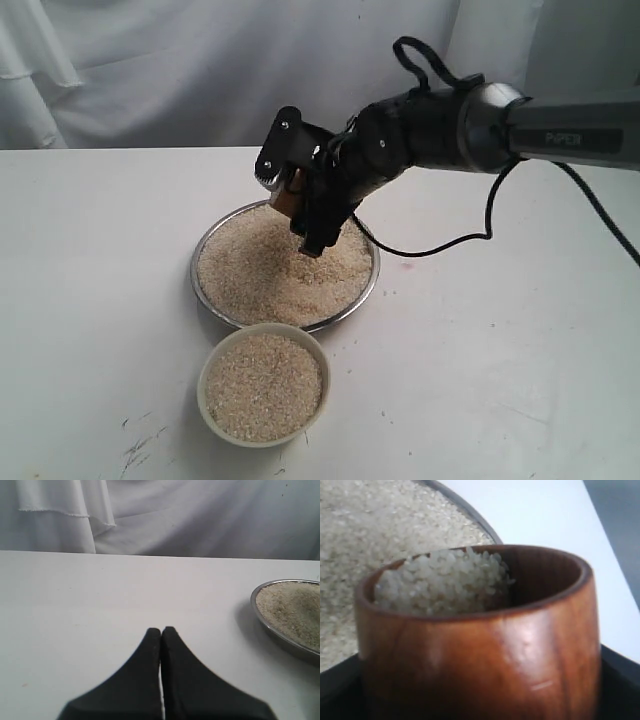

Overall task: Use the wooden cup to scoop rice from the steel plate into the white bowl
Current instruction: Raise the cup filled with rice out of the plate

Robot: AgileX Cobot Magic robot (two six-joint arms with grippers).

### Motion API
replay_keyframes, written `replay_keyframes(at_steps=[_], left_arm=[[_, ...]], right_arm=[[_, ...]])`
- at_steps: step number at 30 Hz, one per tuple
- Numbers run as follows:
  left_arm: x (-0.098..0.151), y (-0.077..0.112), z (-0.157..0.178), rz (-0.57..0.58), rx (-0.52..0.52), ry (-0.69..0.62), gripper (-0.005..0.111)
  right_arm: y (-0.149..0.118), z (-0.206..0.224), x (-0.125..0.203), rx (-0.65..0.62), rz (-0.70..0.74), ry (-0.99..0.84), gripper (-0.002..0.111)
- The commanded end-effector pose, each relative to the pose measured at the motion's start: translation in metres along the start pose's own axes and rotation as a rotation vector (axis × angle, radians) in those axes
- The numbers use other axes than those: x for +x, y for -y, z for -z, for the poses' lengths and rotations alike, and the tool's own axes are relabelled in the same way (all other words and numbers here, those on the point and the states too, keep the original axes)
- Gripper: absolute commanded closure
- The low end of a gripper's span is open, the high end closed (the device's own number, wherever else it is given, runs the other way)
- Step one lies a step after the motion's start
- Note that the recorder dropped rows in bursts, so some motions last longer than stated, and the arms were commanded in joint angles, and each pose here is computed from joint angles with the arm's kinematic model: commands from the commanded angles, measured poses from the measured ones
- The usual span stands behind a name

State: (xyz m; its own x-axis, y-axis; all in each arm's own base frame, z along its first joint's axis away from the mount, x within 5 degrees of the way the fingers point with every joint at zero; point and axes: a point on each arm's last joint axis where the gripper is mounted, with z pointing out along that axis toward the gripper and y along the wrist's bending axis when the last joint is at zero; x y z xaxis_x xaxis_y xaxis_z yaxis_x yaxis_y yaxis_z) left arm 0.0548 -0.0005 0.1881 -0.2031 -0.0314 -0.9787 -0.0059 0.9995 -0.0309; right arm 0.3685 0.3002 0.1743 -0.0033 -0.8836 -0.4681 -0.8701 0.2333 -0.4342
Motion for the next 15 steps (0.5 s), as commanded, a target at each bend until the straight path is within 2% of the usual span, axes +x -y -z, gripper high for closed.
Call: replay_keyframes(at_steps=[1,10,15], left_arm=[[0.001,0.000,0.000,0.004,0.002,0.007,0.107],[0.001,0.000,0.000,0.004,0.002,0.007,0.107],[0.001,0.000,0.000,0.004,0.002,0.007,0.107]], right_arm=[[0.005,0.021,-0.004,-0.112,-0.049,0.077,0.108],[0.016,0.034,0.007,-0.189,-0.083,0.097,0.108],[0.010,0.045,0.012,-0.309,0.059,0.078,0.108]])
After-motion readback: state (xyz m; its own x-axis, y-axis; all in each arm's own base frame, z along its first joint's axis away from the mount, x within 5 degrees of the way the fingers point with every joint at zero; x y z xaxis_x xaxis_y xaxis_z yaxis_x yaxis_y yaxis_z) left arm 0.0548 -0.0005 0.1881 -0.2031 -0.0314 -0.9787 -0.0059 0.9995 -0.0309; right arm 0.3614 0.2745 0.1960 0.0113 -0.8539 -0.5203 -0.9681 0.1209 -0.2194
